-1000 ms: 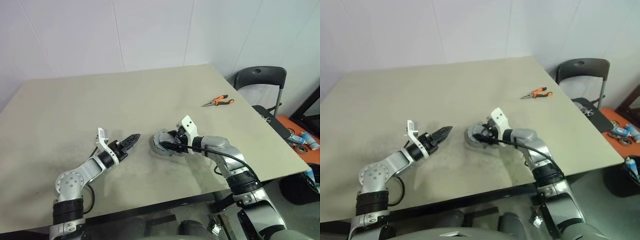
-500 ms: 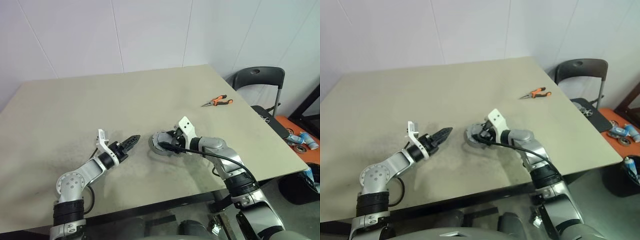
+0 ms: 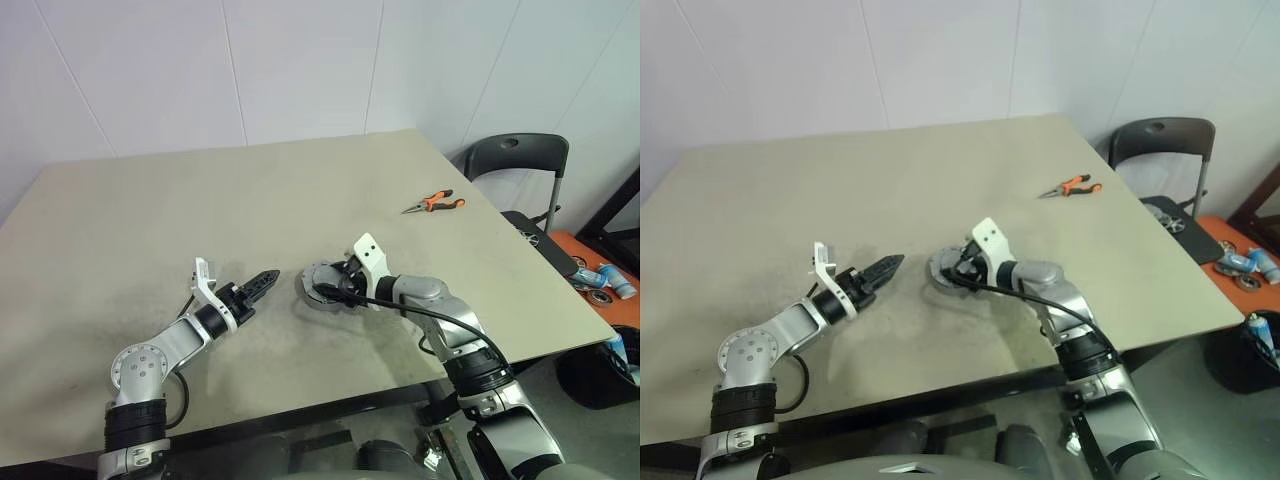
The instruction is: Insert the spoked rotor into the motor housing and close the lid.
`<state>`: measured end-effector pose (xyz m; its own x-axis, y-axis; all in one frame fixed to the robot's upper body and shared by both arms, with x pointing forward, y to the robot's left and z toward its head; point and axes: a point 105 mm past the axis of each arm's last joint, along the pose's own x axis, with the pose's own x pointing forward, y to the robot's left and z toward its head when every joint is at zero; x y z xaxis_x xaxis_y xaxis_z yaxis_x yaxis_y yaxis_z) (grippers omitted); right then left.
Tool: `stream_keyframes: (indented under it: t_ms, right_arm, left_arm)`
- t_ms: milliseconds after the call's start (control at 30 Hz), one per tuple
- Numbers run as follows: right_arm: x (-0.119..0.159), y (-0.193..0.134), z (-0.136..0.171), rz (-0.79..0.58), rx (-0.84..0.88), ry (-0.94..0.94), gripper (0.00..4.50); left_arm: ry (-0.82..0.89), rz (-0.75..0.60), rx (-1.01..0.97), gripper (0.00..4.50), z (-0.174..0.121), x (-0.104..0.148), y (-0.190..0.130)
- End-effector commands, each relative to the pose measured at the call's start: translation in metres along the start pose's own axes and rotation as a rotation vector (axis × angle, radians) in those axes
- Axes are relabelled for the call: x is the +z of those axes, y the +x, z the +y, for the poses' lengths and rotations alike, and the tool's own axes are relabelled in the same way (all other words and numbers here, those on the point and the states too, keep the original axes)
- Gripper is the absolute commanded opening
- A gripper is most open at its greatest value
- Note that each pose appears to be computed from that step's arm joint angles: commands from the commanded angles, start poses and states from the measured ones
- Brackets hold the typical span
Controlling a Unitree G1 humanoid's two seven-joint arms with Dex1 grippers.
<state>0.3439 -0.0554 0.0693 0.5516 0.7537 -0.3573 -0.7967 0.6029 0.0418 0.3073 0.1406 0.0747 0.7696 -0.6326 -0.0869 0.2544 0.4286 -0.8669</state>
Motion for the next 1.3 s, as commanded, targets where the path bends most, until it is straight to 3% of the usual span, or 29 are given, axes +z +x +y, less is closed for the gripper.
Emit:
stream_keyframes:
  t_ms: [33, 867, 1067, 1300]
  right_arm:
    - [-0.008, 0.002, -0.001, 0.036, -0.014, -0.027, 3.05]
    - [-0.046, 0.015, -0.006, 0.163, -0.056, -0.087, 3.05]
    - [-0.037, 0.015, 0.004, 0.136, 0.027, -0.004, 3.05]
    - [-0.040, 0.014, -0.003, 0.153, -0.009, -0.021, 3.05]
  left_arm:
    - [0.025, -0.017, -0.024, 2.44, -0.007, 0.006, 0.000]
    - [0.029, -0.032, -0.030, 2.44, -0.014, 0.007, 0.002]
    - [0.030, -0.035, -0.028, 2.44, -0.014, 0.008, 0.001]
    - [0.032, -0.040, -0.028, 2.44, -0.015, 0.012, 0.002]
